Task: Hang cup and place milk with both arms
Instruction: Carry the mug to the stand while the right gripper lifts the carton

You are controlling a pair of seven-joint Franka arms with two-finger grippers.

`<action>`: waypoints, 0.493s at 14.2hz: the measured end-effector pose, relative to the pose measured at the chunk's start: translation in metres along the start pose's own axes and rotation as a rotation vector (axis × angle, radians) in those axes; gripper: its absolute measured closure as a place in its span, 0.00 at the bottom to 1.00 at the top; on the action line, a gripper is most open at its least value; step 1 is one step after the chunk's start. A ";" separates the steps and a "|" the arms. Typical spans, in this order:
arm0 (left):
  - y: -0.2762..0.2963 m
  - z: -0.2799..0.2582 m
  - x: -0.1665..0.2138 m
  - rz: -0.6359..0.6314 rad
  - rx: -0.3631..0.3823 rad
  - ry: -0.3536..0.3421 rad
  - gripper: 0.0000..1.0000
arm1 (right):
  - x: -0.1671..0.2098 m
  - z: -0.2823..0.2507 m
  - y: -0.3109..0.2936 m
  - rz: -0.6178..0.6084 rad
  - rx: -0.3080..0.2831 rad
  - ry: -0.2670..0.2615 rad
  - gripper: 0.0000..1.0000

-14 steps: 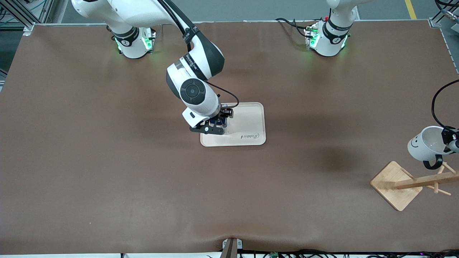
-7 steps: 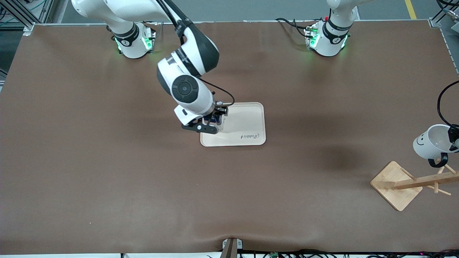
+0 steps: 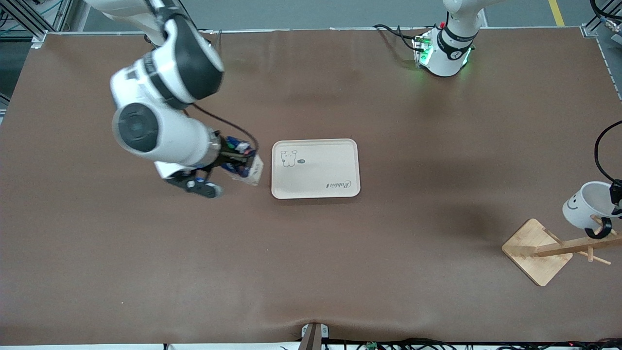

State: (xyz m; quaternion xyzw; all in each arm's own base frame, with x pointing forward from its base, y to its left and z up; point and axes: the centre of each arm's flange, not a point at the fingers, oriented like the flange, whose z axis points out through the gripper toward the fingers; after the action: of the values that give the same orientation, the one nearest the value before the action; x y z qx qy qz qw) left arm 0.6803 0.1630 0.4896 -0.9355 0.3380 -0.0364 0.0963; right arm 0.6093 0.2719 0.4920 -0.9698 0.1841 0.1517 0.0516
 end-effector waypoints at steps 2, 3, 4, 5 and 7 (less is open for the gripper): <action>-0.002 0.006 0.000 -0.012 -0.013 0.017 0.57 | 0.035 -0.027 0.045 -0.044 0.029 0.008 0.48; -0.001 0.007 0.001 -0.022 -0.026 0.033 0.48 | 0.051 -0.036 0.071 -0.082 0.037 0.006 0.48; -0.001 0.006 0.001 -0.030 -0.036 0.047 0.37 | 0.065 -0.041 0.095 -0.114 0.035 -0.007 0.48; -0.001 0.005 0.002 -0.036 -0.043 0.058 0.29 | 0.078 -0.042 0.122 -0.142 0.015 -0.018 0.48; 0.000 0.003 0.004 -0.052 -0.047 0.068 0.08 | 0.099 -0.035 0.170 -0.161 -0.041 -0.025 0.48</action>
State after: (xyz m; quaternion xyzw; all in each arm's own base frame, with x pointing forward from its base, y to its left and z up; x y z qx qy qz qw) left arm 0.6841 0.1609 0.4865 -0.9441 0.3177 -0.0629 0.0616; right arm 0.6435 0.0753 0.4872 -0.9803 0.1020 0.1627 0.0462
